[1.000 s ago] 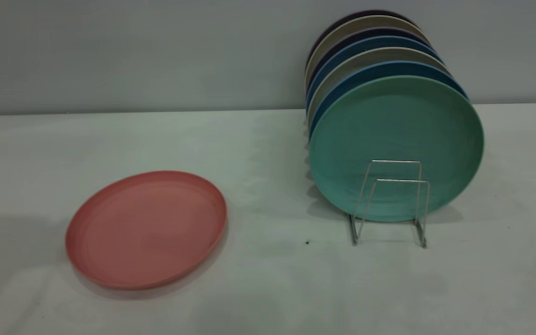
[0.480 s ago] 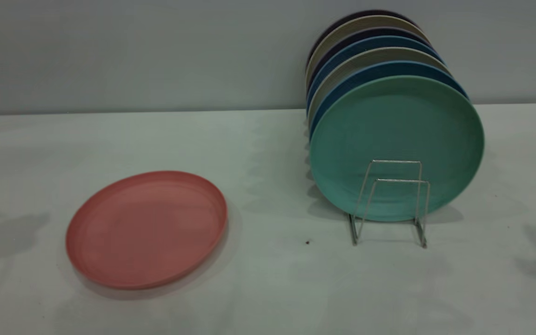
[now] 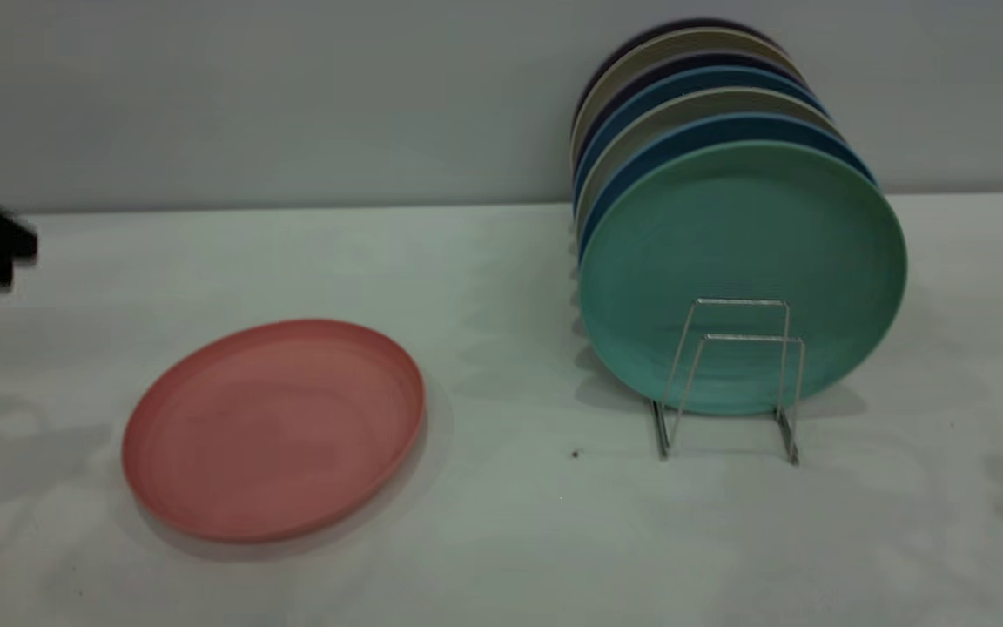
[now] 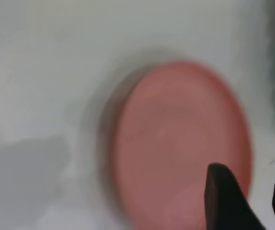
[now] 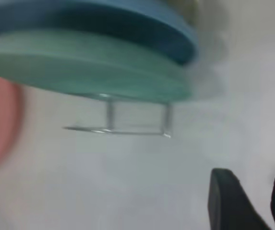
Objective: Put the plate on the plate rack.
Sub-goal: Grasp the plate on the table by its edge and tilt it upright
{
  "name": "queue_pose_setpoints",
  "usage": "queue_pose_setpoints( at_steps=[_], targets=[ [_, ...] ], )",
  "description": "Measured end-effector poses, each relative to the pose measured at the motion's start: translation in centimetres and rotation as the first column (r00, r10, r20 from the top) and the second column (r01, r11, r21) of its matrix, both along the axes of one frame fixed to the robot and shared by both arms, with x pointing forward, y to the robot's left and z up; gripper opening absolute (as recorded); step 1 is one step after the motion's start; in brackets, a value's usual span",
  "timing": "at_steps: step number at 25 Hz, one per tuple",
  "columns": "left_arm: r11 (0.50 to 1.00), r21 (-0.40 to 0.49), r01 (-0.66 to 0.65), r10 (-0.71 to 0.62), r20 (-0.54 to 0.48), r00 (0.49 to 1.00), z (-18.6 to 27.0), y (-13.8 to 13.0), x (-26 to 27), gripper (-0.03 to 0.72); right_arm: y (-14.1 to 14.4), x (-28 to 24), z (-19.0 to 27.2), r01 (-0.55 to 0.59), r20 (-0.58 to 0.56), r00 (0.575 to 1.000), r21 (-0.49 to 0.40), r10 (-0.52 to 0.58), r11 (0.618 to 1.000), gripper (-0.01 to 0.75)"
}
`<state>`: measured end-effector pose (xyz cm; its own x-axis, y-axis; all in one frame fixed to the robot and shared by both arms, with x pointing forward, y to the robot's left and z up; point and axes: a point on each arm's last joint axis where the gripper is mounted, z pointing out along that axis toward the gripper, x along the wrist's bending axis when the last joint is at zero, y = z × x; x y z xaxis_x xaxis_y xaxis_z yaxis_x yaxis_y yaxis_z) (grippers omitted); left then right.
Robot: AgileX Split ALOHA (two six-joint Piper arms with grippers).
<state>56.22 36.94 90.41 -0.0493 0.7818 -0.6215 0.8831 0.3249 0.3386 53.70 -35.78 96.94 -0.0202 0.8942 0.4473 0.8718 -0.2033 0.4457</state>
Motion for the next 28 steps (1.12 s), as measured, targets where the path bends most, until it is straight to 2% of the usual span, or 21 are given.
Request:
queue_pose_setpoints(
  at_steps=[6,11,19,28],
  targets=[
    [0.998,0.047,-0.052,0.057,-0.114,0.992,-4.0,0.4,-0.9,0.288,-0.1,-0.1,-0.1,0.009,-0.022,1.000,-0.012,-0.010,1.000,0.240],
    [0.996,0.072,-0.052,0.061,-0.133,0.989,-4.9,0.0,-0.8,0.294,-0.1,-0.1,-0.1,0.008,-0.022,1.000,-0.014,-0.008,1.000,0.240],
    [0.986,0.155,0.063,-0.038,-0.161,0.986,-6.6,-4.4,0.1,0.403,-0.1,-0.1,-0.1,0.008,-0.023,1.000,-0.012,-0.008,1.000,0.240],
    [0.974,0.208,0.088,-0.047,-0.194,0.980,-7.0,-4.3,-0.1,0.405,-0.1,-0.1,-0.1,0.012,-0.021,1.000,-0.004,-0.012,1.000,0.240]
  ],
)
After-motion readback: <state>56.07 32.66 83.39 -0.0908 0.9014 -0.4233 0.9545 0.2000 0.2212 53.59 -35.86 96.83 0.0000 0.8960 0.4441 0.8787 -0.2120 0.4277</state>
